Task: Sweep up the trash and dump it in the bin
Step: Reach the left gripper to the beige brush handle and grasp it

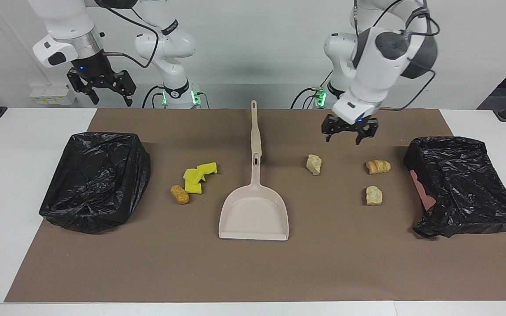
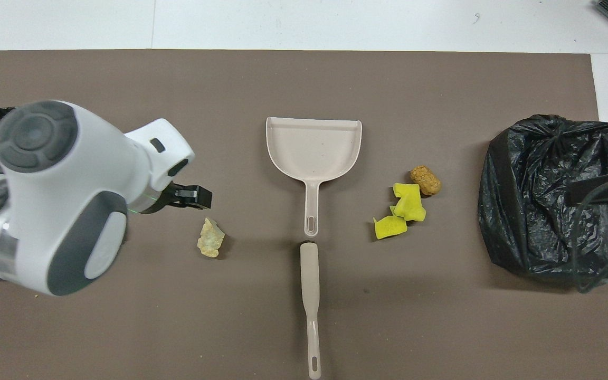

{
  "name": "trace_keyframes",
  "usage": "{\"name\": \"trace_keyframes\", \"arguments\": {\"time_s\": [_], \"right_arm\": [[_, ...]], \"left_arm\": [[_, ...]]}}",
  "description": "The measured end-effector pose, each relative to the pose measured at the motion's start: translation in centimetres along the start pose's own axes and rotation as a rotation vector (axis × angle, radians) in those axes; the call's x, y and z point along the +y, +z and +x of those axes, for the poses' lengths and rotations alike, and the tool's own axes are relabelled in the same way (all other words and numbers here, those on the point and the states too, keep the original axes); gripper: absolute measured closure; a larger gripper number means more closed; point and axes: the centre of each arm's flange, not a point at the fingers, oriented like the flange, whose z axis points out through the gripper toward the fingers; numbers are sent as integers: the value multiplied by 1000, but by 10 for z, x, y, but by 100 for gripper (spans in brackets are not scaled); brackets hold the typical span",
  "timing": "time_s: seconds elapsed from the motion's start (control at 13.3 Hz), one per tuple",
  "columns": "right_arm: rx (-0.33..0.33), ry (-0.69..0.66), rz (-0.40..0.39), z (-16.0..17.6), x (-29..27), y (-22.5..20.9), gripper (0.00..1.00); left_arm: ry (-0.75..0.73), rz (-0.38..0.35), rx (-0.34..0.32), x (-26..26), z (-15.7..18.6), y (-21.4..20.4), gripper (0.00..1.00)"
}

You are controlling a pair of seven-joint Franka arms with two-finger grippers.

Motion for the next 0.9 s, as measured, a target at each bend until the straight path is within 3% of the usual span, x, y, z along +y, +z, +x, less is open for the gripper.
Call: {"name": "trace_keyframes", "arguments": {"time_s": [0.45,0.9], "right_arm": [[-2,0,0,0,0,1,0],[-7,0,0,0,0,3,0]], "left_arm": [[-24,9,-19,121,-65,99,0],[-20,-45,-37,197,-143,149,0]]}}
